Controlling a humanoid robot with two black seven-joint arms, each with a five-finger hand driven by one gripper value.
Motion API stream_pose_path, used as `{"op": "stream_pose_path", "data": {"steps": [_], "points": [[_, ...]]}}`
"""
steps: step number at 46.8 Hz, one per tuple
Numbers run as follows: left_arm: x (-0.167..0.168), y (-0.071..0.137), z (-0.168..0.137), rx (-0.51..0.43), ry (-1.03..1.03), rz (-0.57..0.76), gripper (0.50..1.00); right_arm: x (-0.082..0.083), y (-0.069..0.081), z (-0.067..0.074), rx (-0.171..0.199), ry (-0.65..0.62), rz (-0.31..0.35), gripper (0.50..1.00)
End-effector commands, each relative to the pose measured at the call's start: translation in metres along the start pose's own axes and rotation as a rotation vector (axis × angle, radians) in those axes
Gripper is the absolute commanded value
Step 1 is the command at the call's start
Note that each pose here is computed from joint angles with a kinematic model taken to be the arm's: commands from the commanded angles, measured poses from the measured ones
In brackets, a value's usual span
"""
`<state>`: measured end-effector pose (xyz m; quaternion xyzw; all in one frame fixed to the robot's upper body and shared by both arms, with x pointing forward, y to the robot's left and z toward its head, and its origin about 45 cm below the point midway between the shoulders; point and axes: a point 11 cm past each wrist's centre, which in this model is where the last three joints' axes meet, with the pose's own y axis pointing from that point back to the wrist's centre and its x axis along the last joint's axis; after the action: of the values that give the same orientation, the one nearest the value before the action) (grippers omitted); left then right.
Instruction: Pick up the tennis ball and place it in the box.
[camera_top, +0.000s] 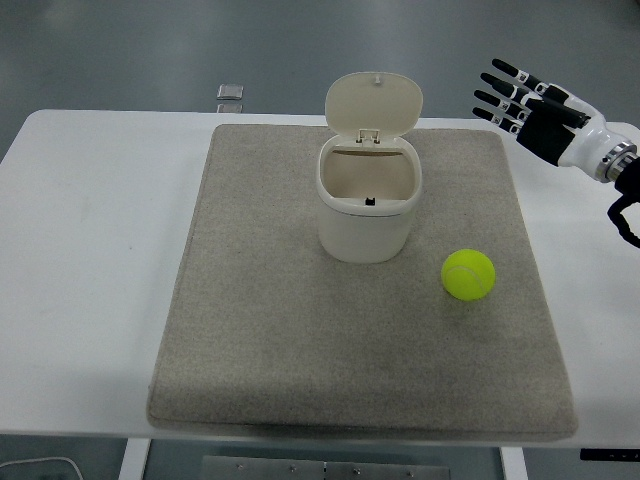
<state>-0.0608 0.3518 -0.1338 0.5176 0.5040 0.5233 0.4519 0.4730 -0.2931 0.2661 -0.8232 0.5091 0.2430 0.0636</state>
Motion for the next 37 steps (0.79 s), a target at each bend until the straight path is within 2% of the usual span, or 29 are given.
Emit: {"op": "stream_pose_path", "data": {"steps": [1, 25, 32, 37], "points": [[0.000, 0.000, 0.000, 0.000, 0.001, 0.000, 0.992, 0.000, 0.000, 0.000, -0.002, 0.002, -0.001, 0.915], [-0.002, 0.000, 0.009, -0.015, -0.005, -0.005, 0.992, 0.004, 0.004, -0.010, 0.009, 0.024, 0.002, 0.917], [-0.004, 0.000, 0.009, -0.016, -0.003, -0.011, 0.992, 0.010, 0.009, -0.012, 0.007, 0.035, 0.014, 0.917], [-0.004, 0.000, 0.009, -0.016, -0.003, -0.011, 0.992, 0.007, 0.010, -0.010, 0.004, 0.033, -0.011, 0.917]]}}
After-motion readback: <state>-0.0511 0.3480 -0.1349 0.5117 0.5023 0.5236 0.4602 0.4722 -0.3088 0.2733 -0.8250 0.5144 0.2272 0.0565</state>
